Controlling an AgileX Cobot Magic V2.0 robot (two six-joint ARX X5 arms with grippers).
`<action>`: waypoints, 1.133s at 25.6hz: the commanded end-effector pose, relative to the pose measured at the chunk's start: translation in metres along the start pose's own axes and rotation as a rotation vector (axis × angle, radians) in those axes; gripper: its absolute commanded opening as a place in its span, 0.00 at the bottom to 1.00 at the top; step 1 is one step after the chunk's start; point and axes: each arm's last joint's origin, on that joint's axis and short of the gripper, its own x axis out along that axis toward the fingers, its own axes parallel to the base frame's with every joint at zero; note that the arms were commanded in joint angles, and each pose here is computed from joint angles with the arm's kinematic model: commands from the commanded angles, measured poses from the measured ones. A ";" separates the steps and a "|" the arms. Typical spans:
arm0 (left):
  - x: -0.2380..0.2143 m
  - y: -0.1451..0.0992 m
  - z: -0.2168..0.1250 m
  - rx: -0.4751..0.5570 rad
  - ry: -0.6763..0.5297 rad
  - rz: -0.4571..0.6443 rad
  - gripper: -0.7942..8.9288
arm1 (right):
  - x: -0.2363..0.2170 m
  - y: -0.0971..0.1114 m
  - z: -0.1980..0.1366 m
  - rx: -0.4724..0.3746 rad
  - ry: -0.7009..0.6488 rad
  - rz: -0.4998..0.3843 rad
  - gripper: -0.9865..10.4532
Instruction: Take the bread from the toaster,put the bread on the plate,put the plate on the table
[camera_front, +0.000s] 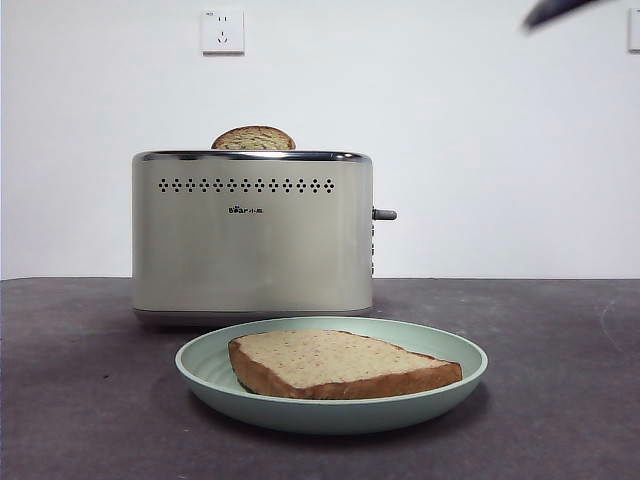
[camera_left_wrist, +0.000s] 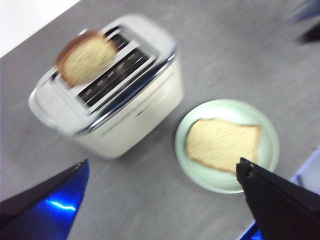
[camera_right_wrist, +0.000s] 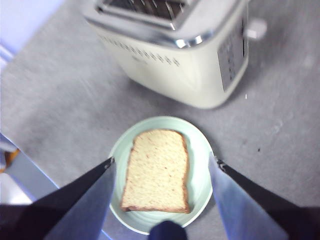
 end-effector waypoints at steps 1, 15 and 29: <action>0.008 -0.001 -0.012 -0.029 0.084 0.040 0.48 | -0.016 0.006 -0.005 -0.004 -0.029 0.003 0.36; 0.085 -0.016 -0.049 -0.013 0.174 0.030 0.08 | -0.031 0.011 -0.015 0.002 -0.009 -0.005 0.09; 0.063 -0.007 -0.048 -0.016 0.037 0.061 0.08 | -0.031 0.011 -0.015 0.002 -0.009 -0.005 0.09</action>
